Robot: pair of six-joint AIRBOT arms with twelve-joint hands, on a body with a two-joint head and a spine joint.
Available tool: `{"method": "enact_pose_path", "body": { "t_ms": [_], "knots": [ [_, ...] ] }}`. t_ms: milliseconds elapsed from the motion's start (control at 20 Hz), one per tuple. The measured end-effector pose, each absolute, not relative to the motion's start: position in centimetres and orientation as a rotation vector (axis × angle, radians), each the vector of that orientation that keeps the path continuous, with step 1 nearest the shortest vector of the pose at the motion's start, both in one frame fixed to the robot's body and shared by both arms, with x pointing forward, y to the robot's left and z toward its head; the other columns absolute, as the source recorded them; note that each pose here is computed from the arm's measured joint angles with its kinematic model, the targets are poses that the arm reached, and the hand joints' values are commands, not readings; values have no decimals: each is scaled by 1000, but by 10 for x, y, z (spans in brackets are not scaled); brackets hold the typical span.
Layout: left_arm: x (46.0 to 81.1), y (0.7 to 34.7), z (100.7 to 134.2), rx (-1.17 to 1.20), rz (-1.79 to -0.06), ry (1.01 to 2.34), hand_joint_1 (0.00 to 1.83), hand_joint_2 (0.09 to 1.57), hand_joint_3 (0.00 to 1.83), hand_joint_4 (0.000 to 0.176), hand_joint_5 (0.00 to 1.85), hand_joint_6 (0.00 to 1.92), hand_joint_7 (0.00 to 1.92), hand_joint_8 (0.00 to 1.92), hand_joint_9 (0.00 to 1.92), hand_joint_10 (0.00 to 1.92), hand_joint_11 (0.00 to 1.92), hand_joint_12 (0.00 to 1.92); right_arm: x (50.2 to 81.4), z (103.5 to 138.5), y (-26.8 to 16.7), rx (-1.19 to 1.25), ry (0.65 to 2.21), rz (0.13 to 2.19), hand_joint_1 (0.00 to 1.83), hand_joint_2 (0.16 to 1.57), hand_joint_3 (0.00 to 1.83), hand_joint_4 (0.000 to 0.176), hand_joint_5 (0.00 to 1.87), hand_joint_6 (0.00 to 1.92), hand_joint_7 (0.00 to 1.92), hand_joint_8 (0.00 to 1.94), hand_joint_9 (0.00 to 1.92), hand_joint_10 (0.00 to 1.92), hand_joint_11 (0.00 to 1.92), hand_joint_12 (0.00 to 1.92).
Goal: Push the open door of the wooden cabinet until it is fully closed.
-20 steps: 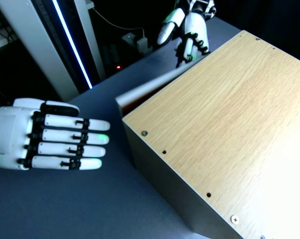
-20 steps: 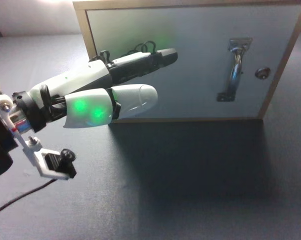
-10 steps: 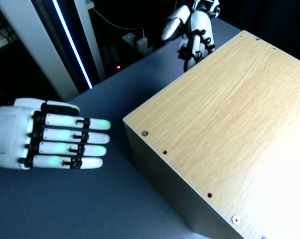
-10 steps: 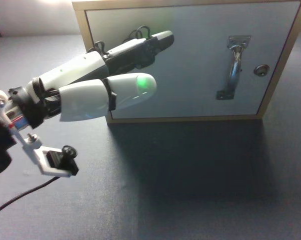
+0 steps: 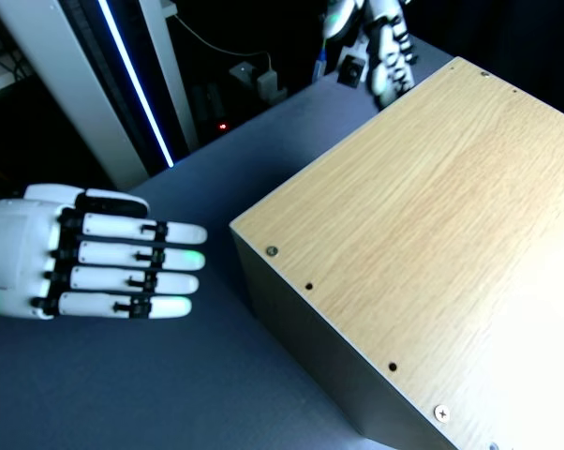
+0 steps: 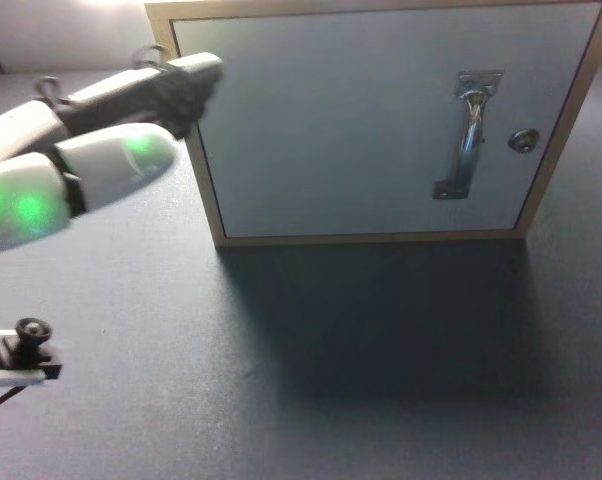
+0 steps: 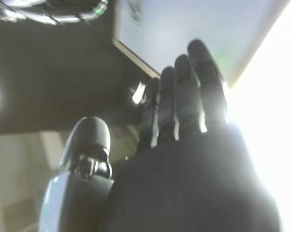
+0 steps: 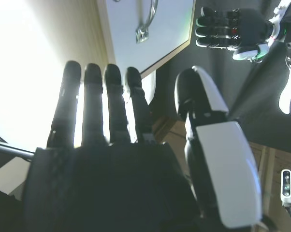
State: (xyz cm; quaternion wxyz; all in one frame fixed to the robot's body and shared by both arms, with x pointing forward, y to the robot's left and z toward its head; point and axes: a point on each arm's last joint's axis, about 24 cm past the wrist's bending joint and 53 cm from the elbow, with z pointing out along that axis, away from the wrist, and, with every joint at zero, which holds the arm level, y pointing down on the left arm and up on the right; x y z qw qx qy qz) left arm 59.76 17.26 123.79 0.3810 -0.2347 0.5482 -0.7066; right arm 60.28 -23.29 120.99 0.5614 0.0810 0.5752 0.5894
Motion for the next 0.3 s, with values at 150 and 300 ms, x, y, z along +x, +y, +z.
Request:
{"method": "enact_pose_path", "body": {
  "t_ms": [150,300],
  "knots": [
    [597,198,1235,-688,-1777,1333,49,1420,7,0,120,5,155,8,159,7,0,545,599,1220,-235,193,1302,1409,580,1320,0,0,300,9,301,10,246,7,0,506],
    [592,213,1237,-723,-1777,1264,396,1426,0,0,153,4,137,9,129,15,0,375,596,1227,-235,187,1270,1425,677,1338,4,0,242,1,170,3,139,2,0,386]
  ]
}}
